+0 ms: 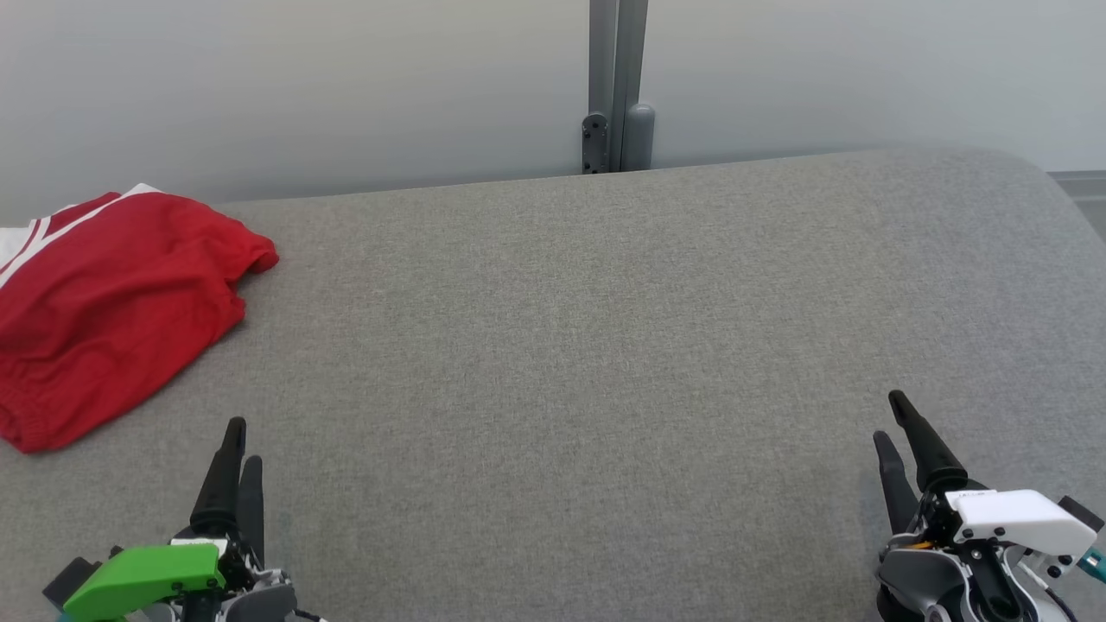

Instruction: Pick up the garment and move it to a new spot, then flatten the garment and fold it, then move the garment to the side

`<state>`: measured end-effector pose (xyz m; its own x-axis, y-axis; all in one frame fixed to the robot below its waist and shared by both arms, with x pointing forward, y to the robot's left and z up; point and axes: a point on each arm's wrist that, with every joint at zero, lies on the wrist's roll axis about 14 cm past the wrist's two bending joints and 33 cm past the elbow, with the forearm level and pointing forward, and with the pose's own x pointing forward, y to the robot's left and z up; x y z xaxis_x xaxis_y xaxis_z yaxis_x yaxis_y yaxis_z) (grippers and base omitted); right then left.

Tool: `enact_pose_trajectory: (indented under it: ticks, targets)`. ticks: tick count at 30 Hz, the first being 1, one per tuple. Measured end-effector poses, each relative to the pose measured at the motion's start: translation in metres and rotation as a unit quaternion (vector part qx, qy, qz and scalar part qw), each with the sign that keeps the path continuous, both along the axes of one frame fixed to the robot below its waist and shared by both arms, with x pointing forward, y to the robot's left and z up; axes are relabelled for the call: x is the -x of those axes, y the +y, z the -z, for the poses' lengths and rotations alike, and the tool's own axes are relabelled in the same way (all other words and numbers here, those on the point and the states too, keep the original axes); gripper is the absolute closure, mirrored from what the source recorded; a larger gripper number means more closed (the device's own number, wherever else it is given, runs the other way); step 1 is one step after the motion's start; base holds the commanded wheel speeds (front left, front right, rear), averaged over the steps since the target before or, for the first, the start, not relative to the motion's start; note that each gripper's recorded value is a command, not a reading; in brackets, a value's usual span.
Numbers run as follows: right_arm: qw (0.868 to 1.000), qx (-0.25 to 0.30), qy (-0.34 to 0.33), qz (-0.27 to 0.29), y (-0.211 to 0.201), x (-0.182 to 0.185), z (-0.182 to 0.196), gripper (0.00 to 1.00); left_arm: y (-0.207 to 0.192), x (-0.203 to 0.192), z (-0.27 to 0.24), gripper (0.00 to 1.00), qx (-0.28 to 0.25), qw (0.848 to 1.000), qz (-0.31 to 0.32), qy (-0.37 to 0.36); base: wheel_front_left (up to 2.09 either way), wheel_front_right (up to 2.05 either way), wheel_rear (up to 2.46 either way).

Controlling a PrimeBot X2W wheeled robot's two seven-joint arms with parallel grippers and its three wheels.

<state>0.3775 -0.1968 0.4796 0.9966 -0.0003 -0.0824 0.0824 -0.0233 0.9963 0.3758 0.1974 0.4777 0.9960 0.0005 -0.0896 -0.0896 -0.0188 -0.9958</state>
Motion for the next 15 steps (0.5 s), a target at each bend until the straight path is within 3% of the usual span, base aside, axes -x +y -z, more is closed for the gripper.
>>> enact_pose_trajectory:
  ticks: [8,15]
  targets:
    - [1.000,0.015,0.010,0.003,0.0041,0.0029,0.0061,0.00,-0.0055,0.0034,0.0039,0.00,-0.009,1.000,-0.003,0.006,0.00,0.00,0.00]
    - [0.999,0.051,0.003,0.007,0.0045,0.0014,0.0010,0.00,-0.0087,0.0024,-0.0018,0.00,-0.049,0.999,-0.001,0.001,0.00,0.00,0.00]
